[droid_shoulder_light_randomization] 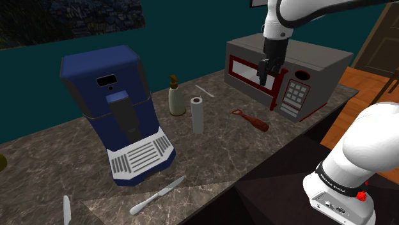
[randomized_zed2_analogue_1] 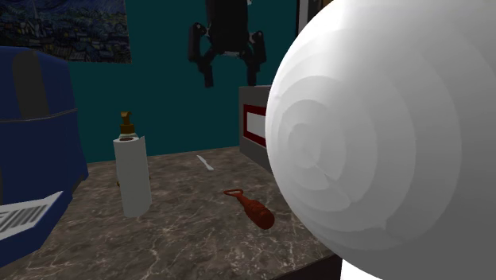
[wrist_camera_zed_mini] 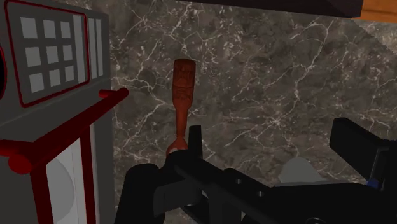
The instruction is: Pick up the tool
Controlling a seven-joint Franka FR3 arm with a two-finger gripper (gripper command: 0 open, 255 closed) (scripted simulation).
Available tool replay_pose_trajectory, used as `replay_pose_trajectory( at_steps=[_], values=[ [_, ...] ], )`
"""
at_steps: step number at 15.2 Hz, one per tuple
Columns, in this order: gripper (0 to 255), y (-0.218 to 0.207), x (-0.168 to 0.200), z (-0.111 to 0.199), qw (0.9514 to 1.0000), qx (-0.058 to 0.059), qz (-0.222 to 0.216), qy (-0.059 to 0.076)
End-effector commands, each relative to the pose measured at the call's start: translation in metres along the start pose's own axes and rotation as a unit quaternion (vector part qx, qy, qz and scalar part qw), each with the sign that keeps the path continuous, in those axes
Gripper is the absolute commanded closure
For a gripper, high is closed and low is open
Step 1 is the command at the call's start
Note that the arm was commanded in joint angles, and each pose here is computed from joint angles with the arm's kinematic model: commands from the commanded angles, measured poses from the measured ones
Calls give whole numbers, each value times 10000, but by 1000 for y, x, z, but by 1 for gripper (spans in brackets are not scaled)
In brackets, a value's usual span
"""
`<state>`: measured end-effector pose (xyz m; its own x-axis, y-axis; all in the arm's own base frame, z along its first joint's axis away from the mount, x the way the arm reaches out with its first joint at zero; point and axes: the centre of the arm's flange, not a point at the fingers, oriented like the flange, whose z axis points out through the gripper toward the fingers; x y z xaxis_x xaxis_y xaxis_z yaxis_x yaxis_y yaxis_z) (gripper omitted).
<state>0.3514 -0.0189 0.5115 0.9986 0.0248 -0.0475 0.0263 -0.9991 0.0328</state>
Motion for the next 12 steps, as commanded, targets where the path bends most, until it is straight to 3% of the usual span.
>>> replay_pose_trajectory(
  at_steps=[1,12],
  values=[
    [0,6,14,24,10000,-19,17,-43],
    [0,41,76,154,9993,-113,108,-328]
  ],
)
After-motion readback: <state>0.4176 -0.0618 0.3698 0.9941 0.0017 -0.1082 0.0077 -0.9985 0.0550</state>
